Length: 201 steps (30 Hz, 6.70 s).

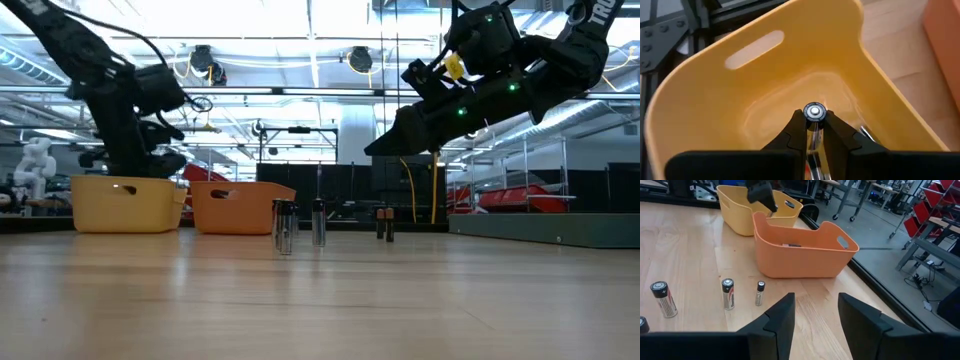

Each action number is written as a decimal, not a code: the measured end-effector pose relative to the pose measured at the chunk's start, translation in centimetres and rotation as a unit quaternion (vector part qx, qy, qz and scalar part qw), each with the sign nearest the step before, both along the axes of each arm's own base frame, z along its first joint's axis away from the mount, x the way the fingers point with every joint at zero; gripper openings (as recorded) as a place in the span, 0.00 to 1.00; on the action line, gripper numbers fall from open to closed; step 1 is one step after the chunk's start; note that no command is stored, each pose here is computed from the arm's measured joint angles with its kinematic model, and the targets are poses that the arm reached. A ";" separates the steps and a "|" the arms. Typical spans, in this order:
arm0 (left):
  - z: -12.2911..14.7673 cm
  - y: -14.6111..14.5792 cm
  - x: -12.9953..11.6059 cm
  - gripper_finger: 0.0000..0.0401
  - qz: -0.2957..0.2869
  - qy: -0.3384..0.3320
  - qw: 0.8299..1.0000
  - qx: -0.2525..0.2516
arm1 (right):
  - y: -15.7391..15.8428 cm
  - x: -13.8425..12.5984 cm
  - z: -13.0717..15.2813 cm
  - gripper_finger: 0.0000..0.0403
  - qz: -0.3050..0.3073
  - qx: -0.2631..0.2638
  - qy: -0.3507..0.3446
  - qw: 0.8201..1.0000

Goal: Sort batteries
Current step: Put the silver battery into the yellow bin

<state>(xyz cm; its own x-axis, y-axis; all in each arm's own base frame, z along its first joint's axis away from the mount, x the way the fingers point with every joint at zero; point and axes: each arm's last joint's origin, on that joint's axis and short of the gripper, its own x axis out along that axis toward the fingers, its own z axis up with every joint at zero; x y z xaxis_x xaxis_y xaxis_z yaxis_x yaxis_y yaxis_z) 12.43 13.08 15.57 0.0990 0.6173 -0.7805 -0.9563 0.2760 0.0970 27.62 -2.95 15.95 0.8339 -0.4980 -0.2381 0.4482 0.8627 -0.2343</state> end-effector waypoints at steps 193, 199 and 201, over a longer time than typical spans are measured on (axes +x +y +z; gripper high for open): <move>2.5 0.5 4.9 0.13 -0.126 0.189 0.968 -0.102 | 0.3 0.1 0.0 0.35 0.034 0.032 -0.016 0.999; 1.7 3.0 3.5 0.13 -0.111 0.168 0.969 -0.145 | 0.3 0.1 0.0 0.35 0.034 0.031 -0.015 0.999; 1.4 3.7 3.0 0.13 -0.106 0.164 0.967 -0.161 | 0.3 0.1 0.0 0.35 0.035 0.030 -0.014 0.999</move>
